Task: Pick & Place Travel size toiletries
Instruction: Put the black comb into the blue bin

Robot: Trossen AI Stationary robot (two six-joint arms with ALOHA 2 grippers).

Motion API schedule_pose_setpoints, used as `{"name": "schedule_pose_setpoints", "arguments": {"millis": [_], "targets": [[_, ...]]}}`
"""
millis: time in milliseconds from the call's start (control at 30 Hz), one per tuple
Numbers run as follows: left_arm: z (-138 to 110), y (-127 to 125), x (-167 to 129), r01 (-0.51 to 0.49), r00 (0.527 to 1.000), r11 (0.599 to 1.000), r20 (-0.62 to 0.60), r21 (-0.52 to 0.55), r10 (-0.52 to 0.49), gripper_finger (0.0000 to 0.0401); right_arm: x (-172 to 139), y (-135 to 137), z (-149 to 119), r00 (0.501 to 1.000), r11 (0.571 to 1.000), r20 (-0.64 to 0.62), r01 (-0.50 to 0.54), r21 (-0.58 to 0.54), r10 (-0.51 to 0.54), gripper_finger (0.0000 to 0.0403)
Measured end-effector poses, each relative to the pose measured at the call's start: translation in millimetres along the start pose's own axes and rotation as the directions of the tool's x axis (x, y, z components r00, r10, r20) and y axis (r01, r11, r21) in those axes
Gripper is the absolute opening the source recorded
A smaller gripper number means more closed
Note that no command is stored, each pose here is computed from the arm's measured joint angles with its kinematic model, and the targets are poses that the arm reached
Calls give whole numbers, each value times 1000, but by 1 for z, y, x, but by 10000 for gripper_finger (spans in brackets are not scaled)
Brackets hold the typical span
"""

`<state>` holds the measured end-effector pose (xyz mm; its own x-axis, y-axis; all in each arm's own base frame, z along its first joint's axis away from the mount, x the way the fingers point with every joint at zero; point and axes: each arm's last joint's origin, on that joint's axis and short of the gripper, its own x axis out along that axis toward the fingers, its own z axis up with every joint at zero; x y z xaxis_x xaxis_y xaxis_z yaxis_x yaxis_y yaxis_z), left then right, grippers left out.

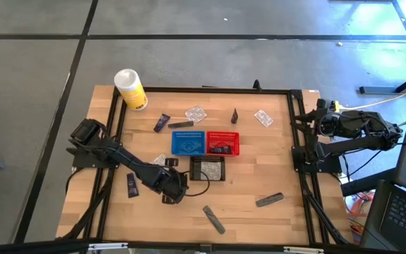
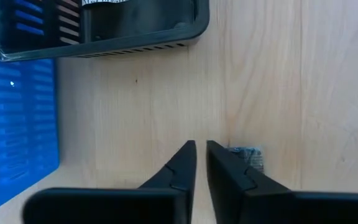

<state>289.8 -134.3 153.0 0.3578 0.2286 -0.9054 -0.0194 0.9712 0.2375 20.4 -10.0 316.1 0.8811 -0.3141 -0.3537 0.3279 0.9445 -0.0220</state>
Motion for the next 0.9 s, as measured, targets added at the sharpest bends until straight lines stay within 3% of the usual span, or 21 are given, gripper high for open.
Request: {"name": "schedule_pose_setpoints", "arguments": {"millis": [100, 433, 900], "targets": [[0, 0, 0, 2, 1000, 1000, 0, 0, -2, 4, 0, 0, 0, 1000, 1000, 0, 0, 0, 0, 135], [1, -1, 0, 30, 1000, 999, 5, -34, -30, 11, 0, 0, 0, 1000, 1000, 0, 0, 0, 0, 154], [3, -6, -15, 123, 992, 986, 43, -113, -119, 179, 0, 0, 0, 1000, 1000, 0, 0, 1, 0, 176]]}}
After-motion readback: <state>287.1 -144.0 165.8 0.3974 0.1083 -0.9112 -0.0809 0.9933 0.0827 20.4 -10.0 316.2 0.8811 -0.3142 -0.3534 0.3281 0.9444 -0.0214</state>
